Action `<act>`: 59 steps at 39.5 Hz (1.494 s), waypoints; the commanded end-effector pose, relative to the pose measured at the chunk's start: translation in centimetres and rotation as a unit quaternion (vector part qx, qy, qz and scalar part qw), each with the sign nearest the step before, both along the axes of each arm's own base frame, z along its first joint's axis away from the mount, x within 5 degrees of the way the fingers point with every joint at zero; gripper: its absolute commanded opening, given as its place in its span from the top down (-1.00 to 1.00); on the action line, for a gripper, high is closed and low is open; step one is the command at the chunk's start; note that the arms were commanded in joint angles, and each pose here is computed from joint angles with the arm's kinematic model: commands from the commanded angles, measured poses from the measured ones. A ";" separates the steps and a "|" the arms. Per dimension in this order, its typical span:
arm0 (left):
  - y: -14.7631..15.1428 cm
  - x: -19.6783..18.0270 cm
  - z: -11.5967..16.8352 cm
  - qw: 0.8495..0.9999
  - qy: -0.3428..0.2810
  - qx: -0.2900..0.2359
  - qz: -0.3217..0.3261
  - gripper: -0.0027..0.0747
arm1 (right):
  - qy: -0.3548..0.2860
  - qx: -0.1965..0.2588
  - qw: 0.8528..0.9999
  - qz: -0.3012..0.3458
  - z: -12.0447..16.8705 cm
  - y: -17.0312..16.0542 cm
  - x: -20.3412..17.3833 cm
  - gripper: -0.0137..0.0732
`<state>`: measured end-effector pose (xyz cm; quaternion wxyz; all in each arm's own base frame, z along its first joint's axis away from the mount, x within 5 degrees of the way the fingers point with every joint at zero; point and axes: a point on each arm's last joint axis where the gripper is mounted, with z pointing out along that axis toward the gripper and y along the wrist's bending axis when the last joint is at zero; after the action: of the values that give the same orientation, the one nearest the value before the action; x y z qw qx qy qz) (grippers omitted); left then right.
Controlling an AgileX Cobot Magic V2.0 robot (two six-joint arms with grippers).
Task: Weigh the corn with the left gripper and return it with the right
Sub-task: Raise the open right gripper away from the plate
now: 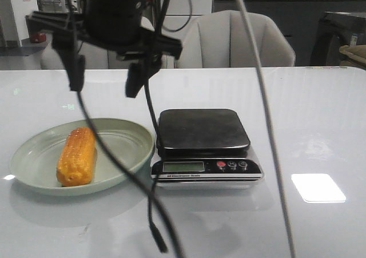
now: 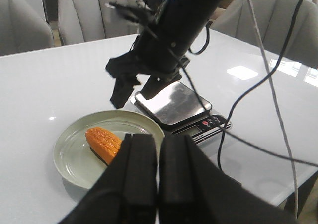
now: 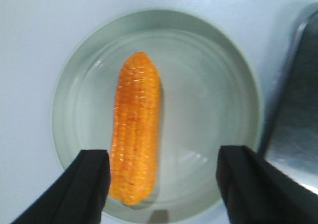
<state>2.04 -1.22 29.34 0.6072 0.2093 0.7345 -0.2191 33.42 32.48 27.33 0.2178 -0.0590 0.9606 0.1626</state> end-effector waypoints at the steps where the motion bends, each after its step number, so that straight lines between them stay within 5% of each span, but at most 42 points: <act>1: 0.0 0.0 1.4 0.999 -0.033 -0.024 -0.002 0.61 | -0.048 0.007 0.999 0.009 5.9 -3.0 -0.3 -0.59; 17: 0.0 0.0 1.4 0.999 -0.033 -0.024 -0.002 0.61 | -0.095 -0.087 0.985 0.116 9.5 -9.8 -2.3 -0.59; 37: 0.0 0.0 1.4 0.999 -0.033 -0.024 -0.002 0.61 | -0.235 -0.018 0.968 0.089 9.3 -19.8 -13.3 -0.58; 49: 0.0 0.0 1.4 0.999 -0.033 -0.024 -0.002 0.61 | -0.359 0.051 0.929 0.075 6.0 -24.4 -20.8 -0.58; 59: 0.0 0.0 1.4 0.999 -0.033 -0.024 -0.002 0.61 | -0.486 0.124 0.864 0.056 3.1 -27.2 -25.3 -0.58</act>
<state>2.04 -1.22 29.34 0.6071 0.2094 0.7346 -0.2191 8.79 5.64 29.32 0.5834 -0.1614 0.7649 0.2204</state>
